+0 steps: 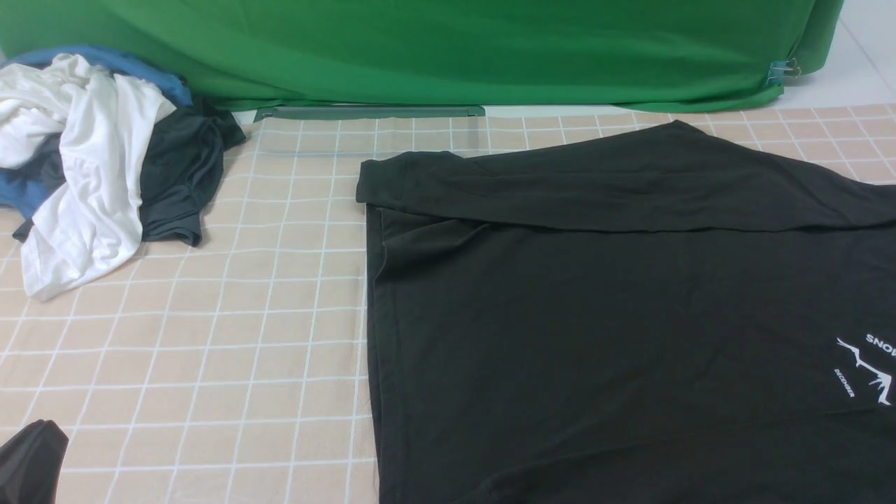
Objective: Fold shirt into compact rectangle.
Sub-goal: 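Grab the top left corner of the dark shirt with the left gripper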
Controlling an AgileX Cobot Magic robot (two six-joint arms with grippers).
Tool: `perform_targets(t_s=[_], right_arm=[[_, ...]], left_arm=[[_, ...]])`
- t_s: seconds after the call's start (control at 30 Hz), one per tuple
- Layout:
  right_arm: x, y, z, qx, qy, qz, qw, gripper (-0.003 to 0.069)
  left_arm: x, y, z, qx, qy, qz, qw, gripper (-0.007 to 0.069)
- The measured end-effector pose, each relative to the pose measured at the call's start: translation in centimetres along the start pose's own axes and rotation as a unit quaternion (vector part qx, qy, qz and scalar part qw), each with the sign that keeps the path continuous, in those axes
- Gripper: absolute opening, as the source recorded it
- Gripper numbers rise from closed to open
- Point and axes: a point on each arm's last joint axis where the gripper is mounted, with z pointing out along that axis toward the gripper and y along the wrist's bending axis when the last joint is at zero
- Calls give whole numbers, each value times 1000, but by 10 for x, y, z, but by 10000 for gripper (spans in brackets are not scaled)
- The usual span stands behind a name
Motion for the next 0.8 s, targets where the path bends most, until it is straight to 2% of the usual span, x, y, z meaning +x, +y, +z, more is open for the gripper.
perform_targets(t_s=[0.8], right_arm=[[0,0,0,0,0,0,1000,246]], left_arm=[[0,1,0,-3,-1,17,1000,18]])
